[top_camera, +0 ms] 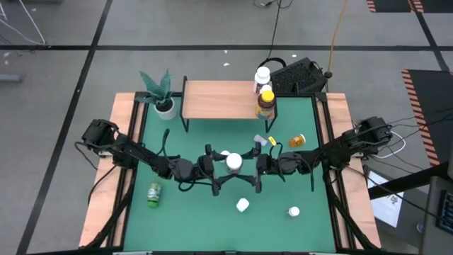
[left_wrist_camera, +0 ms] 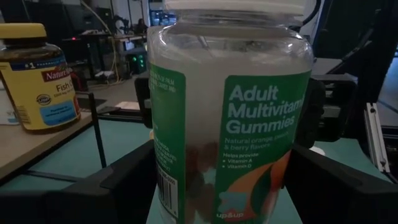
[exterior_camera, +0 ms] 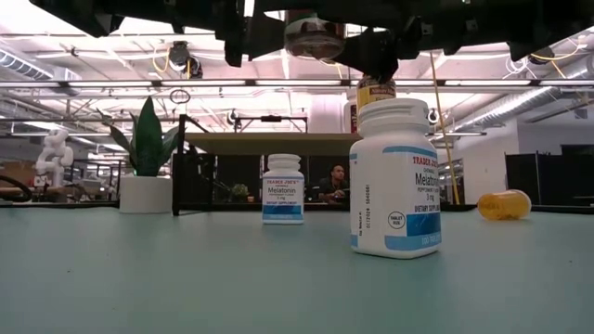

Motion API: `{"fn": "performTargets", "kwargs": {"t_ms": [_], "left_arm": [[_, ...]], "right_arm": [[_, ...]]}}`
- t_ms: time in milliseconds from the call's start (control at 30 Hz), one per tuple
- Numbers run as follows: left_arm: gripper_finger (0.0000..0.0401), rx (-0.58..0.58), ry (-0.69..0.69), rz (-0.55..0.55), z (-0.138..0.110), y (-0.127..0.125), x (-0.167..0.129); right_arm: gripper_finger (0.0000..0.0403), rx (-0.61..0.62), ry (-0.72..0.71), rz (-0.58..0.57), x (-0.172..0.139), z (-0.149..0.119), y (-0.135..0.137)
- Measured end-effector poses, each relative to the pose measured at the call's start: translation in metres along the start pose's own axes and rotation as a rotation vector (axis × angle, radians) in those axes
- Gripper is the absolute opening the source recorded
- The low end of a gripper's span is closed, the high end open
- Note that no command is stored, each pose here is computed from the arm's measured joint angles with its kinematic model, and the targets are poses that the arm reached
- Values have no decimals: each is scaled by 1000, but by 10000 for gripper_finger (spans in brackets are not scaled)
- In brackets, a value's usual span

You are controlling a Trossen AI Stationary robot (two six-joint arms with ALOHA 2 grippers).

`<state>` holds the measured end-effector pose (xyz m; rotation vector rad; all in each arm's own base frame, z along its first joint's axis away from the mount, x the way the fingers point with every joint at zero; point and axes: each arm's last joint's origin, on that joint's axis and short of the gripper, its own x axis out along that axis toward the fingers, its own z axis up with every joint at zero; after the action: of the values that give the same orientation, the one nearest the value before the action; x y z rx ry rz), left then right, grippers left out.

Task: Pick and place medicine bottles onto shelf by color
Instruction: Put the green white medicine bottle on the shelf

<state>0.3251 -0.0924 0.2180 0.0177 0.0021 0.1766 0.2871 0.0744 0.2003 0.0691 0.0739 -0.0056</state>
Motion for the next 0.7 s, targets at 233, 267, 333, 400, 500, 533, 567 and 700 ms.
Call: {"fn": "performTargets", "kwargs": {"t_ms": [233,267,333,400,500,533,567,700], "left_arm": [[301,8,0,9,0,0,0],[301,10,3,9,0,-1,0],[301,22,11,4,-1,-3,-2],[301,36,19,0,-2,-3,-2],[301,38,22,-4,-2,-3,-1],[301,36,19,-2,-2,-2,-1],[301,33,18,1,-2,-1,-1],[301,15,7,1,-1,-1,0]], "right_arm": [[338,-42,51,-76,-3,-2,-3],[343,-61,72,-91,-6,-1,-3],[351,-56,76,-91,-11,6,-4],[354,-25,65,-70,-14,11,-3],[354,20,21,1,-14,17,-1],[353,22,23,3,-14,16,-1],[353,20,32,2,-13,14,-1],[353,34,78,-11,-8,4,-2]]}}
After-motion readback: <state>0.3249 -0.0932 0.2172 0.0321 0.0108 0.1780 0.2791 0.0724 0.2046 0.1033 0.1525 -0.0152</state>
